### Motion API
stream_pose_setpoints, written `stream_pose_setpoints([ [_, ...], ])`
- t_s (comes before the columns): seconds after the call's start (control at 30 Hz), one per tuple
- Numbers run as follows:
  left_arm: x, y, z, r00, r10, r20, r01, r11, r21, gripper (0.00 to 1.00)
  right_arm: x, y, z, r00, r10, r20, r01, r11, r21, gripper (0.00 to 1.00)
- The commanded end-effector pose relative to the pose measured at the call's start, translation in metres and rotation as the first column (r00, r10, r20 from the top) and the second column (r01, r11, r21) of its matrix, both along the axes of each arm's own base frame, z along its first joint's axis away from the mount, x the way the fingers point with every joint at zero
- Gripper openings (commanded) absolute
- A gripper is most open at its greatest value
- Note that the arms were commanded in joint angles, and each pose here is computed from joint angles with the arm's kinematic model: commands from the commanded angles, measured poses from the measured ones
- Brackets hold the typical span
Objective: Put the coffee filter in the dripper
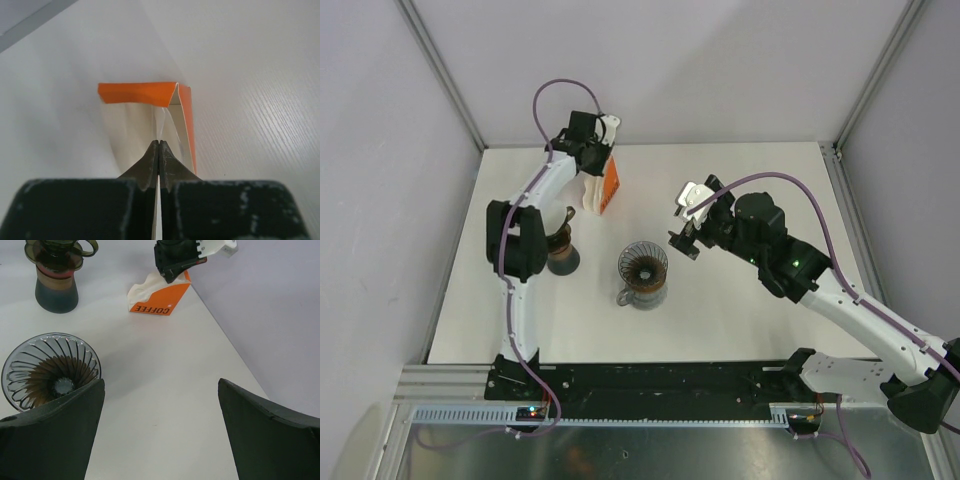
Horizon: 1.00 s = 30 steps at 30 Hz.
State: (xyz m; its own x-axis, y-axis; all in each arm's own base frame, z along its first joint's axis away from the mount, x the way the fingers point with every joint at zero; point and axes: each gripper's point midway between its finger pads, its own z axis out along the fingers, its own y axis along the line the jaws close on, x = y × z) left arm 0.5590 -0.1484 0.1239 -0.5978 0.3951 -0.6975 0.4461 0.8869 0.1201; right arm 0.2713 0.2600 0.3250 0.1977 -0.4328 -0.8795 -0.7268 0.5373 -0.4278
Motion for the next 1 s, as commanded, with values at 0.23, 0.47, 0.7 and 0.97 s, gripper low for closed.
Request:
stream_pose_setpoints([
  [0.23, -0.024, 0.016, 0.114, 0.981, 0.063, 0.181, -0.047, 0.995, -0.089, 0.0, -0.004, 0.003, 0.024, 0.999, 0.0, 0.038, -0.003, 0.996, 0.085, 0.99],
  [0.47, -0.052, 0.008, 0.156, 0.975, 0.079, 0.209, -0.035, 0.978, -0.207, 0.0, 0.004, 0.015, 0.039, 0.999, -0.052, -0.009, 0.053, 0.97, 0.236, 0.99],
  [0.7, -0.06, 0.002, 0.135, 0.987, 0.058, 0.15, -0.022, 0.973, -0.231, 0.0, 0.016, 0.027, 0.027, 0.994, -0.087, -0.068, 0.102, 0.958, 0.267, 0.99],
  [0.97, -0.052, -0.006, 0.071, 0.999, 0.019, 0.028, -0.013, 0.981, -0.195, 0.0, 0.01, 0.028, 0.019, 0.993, -0.066, -0.1, 0.09, 0.963, 0.254, 0.99],
])
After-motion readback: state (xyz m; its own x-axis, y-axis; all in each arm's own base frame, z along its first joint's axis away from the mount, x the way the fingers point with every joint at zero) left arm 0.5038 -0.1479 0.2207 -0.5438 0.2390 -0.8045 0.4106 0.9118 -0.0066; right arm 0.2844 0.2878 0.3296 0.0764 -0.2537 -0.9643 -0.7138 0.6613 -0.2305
